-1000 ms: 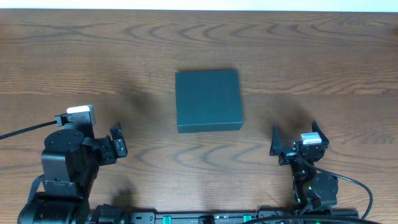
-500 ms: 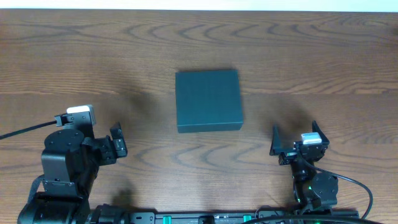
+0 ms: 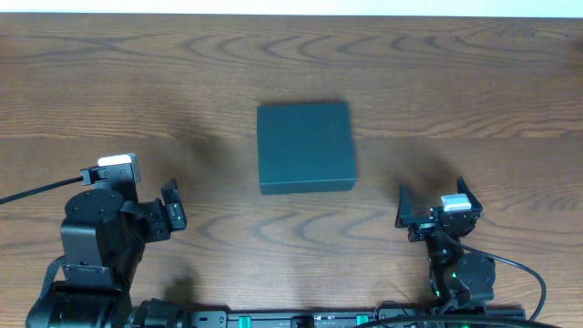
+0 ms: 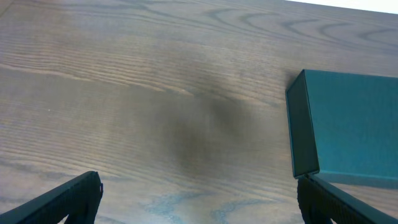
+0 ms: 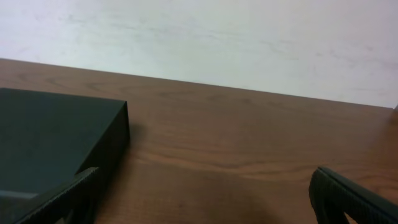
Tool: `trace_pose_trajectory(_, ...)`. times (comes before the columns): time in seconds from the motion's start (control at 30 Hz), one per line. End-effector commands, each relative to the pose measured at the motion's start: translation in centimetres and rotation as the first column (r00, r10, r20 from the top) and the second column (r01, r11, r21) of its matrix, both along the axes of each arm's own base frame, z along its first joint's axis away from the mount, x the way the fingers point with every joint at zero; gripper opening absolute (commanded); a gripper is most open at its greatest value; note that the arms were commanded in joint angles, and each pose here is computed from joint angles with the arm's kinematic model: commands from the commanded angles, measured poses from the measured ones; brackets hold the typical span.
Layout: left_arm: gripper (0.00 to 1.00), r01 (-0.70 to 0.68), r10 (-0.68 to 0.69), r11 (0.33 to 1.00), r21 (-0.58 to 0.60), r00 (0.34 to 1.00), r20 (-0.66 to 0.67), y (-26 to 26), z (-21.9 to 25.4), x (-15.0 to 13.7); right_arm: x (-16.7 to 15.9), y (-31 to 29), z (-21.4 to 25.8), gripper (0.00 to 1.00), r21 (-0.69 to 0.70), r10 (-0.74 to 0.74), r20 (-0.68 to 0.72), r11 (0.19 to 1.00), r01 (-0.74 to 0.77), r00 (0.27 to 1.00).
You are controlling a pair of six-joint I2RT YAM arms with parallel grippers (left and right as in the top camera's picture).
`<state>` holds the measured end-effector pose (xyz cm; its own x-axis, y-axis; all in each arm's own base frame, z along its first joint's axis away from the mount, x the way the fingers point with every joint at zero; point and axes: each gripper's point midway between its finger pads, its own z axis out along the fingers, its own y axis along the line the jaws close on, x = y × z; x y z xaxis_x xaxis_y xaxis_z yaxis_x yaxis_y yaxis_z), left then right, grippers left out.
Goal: Pack container
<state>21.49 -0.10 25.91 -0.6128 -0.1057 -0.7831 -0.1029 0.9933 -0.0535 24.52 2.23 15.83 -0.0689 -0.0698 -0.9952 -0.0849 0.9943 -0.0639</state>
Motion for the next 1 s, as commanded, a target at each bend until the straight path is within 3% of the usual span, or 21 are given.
trace_pose_trajectory(0.0, 0.99, 0.004, -0.004, 1.000, 0.008, 1.000, -0.009, -0.01, -0.31, -0.04, 0.01, -0.28, -0.14, 0.99, 0.012, -0.013, 0.000, 1.000, 0.013, 1.000)
trace_pose_trajectory(0.97, 0.99, 0.004, -0.004, 1.000, 0.008, 1.000, -0.009, -0.01, -0.31, -0.04, 0.00, -0.11, -0.15, 0.99, 0.014, -0.003, -0.001, 1.000, 0.003, 1.000)
